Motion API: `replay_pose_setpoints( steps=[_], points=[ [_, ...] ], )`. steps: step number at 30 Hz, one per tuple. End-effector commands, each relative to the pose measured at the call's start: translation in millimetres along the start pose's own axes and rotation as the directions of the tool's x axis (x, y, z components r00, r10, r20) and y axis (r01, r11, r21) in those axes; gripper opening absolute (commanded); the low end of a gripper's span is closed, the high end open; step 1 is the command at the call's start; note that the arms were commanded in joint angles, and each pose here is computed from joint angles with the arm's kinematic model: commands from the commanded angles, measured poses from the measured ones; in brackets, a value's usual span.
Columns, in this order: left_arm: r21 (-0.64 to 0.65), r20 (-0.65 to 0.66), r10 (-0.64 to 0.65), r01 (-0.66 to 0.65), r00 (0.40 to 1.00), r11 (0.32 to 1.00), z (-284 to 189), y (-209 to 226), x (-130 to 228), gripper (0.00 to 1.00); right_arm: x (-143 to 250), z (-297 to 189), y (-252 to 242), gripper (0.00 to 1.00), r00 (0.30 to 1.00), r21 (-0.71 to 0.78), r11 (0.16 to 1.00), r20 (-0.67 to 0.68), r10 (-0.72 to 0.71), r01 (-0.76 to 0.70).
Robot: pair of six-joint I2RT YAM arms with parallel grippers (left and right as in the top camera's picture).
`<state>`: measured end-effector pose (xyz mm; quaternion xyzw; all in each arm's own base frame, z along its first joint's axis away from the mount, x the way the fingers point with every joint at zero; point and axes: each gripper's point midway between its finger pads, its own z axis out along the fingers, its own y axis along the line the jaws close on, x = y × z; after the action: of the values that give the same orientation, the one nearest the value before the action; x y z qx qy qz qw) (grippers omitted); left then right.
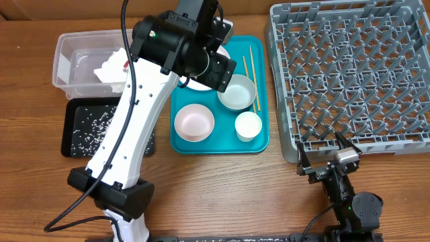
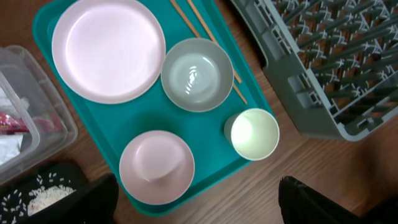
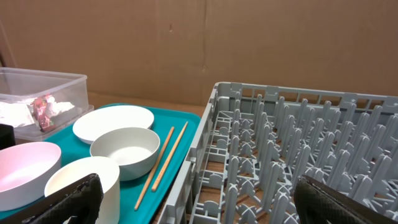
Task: Sort waste into correct bins and load items into the dishwasher
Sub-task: 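Move the left gripper to the white cup and grasp it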
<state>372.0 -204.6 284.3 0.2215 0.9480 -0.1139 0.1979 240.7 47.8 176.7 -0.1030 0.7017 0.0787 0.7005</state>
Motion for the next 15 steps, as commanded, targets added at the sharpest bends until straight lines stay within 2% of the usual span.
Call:
replay_pose_setpoints(
  steps=[1, 7, 11, 15],
  points=[
    [-0.003, 0.009, -0.03, 0.03, 1.0, 1.0, -9.1, 1.1, 1.2, 0.84, 1.9, 0.1, 0.0, 1.0, 1.0, -0.001, 1.0, 0.003, 0.007, -0.007],
    [0.08, -0.036, 0.009, -0.006, 0.999, 0.997, 3.7, -29.2, 7.0, 0.82, 0.1, -0.2, -9.9, 1.0, 1.0, 0.057, 0.998, 0.01, 0.001, -0.002],
    [0.08, -0.155, 0.042, -0.03, 0.987, 0.996, 35.9, -44.3, 25.6, 0.8, 3.3, -0.2, -9.6, 1.0, 1.0, 0.055, 0.998, -0.002, 0.004, -0.004],
    [0.053, -0.259, -0.034, 0.05, 0.965, 0.997, 79.3, -45.9, 38.7, 0.72, 3.8, -0.1, -7.4, 1.0, 0.999, 0.043, 0.998, -0.003, 0.035, -0.035]
  ],
)
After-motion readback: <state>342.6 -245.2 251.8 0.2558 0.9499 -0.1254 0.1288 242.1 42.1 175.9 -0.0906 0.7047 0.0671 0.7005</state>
